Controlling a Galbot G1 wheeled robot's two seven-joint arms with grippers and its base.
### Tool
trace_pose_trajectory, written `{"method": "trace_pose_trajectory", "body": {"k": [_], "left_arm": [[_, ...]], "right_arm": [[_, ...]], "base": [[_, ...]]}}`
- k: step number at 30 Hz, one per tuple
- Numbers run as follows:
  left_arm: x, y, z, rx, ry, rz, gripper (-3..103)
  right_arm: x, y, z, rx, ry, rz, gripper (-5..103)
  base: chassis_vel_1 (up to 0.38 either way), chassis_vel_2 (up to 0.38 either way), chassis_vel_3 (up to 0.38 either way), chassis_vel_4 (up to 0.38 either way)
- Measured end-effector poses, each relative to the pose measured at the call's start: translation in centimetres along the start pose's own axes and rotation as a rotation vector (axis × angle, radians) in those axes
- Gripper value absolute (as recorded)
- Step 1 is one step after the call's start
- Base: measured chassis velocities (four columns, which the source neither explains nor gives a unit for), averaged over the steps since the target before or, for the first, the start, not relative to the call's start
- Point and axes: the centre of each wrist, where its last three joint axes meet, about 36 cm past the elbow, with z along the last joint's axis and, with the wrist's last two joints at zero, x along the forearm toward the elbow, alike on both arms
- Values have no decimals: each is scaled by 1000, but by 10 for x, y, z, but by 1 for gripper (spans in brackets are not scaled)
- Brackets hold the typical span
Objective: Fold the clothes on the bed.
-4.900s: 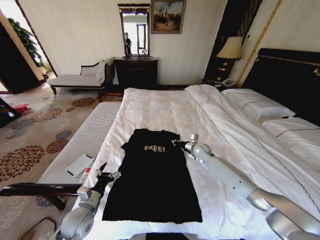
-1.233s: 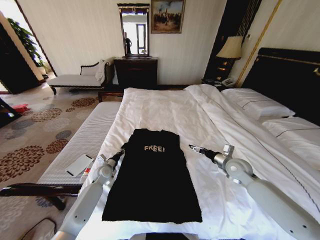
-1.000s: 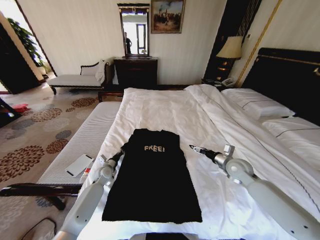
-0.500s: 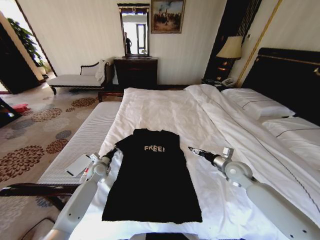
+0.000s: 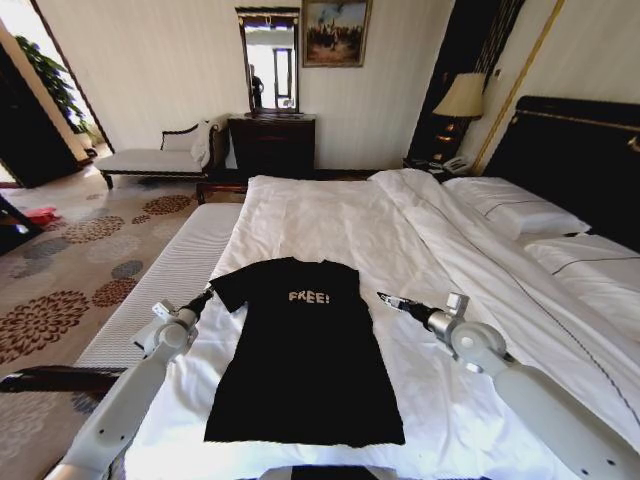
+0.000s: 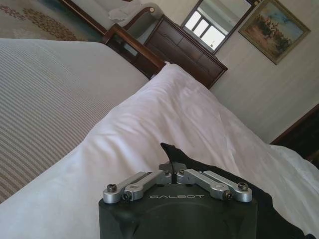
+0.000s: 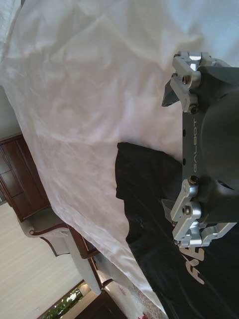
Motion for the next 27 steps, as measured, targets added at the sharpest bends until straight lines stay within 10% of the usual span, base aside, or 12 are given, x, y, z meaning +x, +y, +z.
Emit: {"method": "trace_pose_trajectory", "body": {"k": [10, 19, 27], "left_arm": [[-13, -26, 10, -8, 11, 17, 0], [-2, -110, 18, -91, 58, 166, 0], [-4, -147, 36, -161, 101, 230, 0]], "right_arm": [[5, -10, 6, -3, 3, 16, 100], [3, -10, 8, -12, -5, 11, 100], [8, -14, 12, -17, -6, 17, 100]], "base": [[0, 0, 0, 0], [0, 0, 0, 0], [0, 0, 0, 0]]}}
